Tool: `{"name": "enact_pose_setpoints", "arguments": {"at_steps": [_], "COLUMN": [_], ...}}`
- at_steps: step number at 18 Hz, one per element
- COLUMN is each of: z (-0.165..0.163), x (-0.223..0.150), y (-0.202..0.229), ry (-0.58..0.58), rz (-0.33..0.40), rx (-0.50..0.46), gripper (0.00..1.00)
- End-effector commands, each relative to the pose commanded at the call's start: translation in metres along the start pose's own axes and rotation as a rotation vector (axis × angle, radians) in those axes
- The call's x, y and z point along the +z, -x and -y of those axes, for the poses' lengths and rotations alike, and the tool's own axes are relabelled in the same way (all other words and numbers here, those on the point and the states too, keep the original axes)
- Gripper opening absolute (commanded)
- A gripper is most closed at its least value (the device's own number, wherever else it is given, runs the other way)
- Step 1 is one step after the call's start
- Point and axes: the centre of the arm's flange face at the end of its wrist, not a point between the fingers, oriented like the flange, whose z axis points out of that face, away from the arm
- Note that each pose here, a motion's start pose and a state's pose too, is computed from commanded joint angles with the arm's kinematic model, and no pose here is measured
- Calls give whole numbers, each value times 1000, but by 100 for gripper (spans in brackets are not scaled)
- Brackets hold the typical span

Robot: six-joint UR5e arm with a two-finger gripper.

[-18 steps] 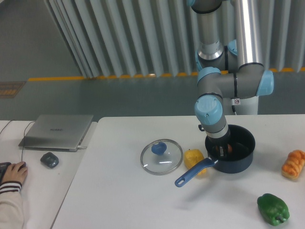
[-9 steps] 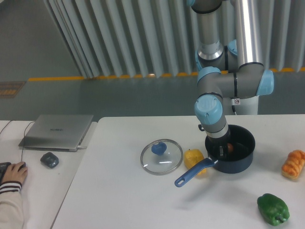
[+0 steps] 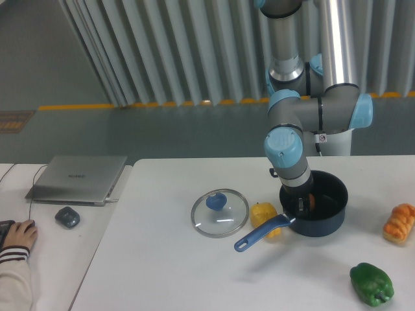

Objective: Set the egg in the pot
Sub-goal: 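Release the egg in the pot and lift the gripper out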

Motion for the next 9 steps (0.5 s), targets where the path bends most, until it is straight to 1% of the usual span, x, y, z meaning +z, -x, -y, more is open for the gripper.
{"name": "enact_pose_setpoints", "arguments": {"at_steps": [1,3,5,9], "z": [-2,-5,-9,-13], "x": [-8,-13,-24,-30], "y": [1,1,-2,-4], "ry": [-3,-9,-15,-46], "rz": [13,24,44,56], "rx": [-3,3,17,10], "gripper": [84,84,90,93]}}
